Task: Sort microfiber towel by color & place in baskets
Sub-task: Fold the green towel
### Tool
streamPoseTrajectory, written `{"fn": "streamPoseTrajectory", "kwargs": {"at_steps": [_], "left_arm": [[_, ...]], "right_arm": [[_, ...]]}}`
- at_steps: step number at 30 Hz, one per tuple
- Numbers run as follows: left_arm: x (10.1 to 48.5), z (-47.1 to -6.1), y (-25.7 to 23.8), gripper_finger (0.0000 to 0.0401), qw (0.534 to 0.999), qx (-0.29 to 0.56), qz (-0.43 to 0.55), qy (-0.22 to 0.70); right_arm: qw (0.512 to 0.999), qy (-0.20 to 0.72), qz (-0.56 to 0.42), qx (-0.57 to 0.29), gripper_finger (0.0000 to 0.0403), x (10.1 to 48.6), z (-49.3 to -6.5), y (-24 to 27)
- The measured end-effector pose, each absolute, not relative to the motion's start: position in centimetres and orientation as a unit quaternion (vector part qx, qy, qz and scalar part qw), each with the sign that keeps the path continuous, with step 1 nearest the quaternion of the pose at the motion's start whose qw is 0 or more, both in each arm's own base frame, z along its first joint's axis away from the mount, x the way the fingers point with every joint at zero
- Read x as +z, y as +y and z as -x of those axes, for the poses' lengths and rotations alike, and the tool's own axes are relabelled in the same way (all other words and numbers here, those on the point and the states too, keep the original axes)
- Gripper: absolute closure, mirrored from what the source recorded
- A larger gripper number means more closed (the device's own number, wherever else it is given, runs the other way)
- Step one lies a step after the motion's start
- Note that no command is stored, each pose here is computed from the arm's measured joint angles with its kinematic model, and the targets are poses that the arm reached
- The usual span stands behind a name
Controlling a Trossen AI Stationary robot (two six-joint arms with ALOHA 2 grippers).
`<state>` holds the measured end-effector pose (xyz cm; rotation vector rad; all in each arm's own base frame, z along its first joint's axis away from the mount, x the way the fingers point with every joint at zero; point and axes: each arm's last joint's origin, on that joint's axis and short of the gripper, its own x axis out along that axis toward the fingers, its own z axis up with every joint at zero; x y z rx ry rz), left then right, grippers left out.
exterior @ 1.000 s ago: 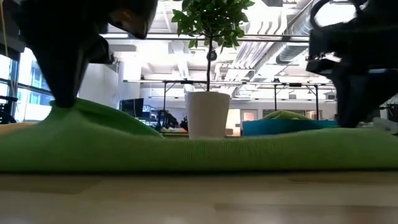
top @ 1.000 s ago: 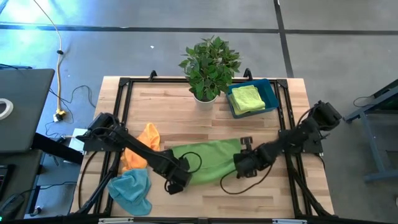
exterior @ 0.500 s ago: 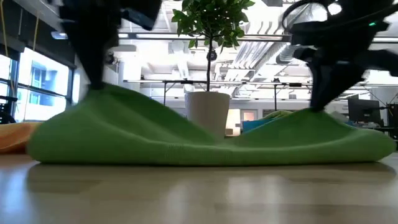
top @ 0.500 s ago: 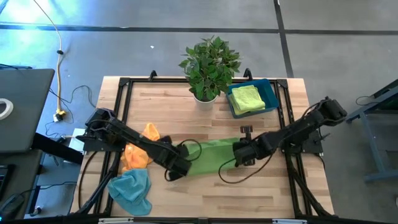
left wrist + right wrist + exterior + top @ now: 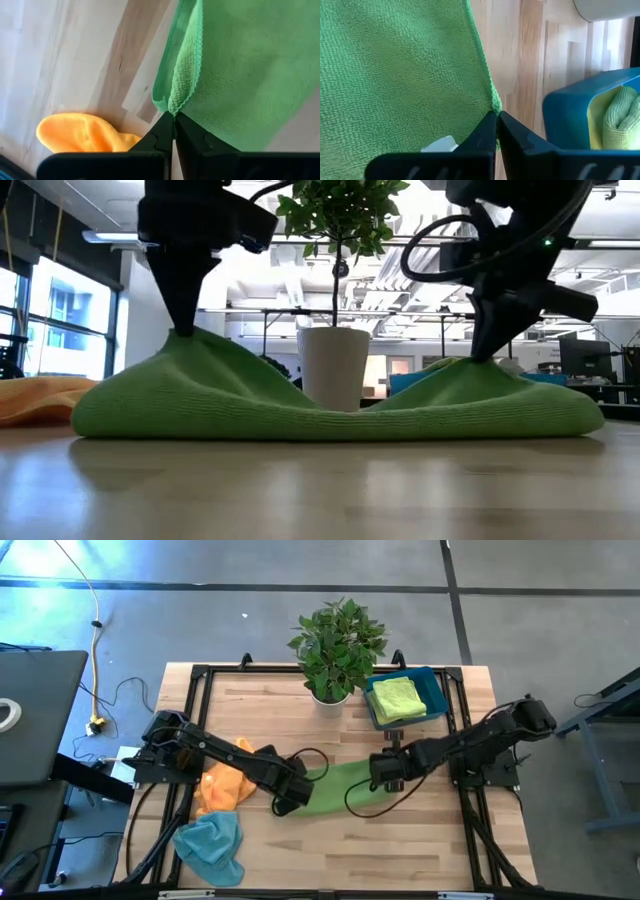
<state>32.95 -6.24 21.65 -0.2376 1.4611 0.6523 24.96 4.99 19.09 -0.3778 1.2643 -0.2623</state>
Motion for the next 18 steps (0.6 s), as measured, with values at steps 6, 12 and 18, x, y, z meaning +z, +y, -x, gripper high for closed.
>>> {"fn": "streamPoseTrajectory", "kwargs": {"at_steps": [6,12,18], "left_arm": [[21.66,-33.07,-5.57,0.0396,0.690,0.295,0.101,0.653],[21.67,-33.07,-5.55,0.0374,0.691,0.297,0.098,0.651],[21.70,-32.63,-5.48,0.0301,0.673,0.306,0.103,0.666]], "right_arm": [[0.781,0.587,0.176,-0.120,0.0403,19.08,-25.05,4.65],[0.781,0.588,0.174,-0.119,0.0382,19.06,-25.06,4.65],[0.783,0.588,0.155,-0.129,0.0301,19.05,-25.00,4.67]]}}
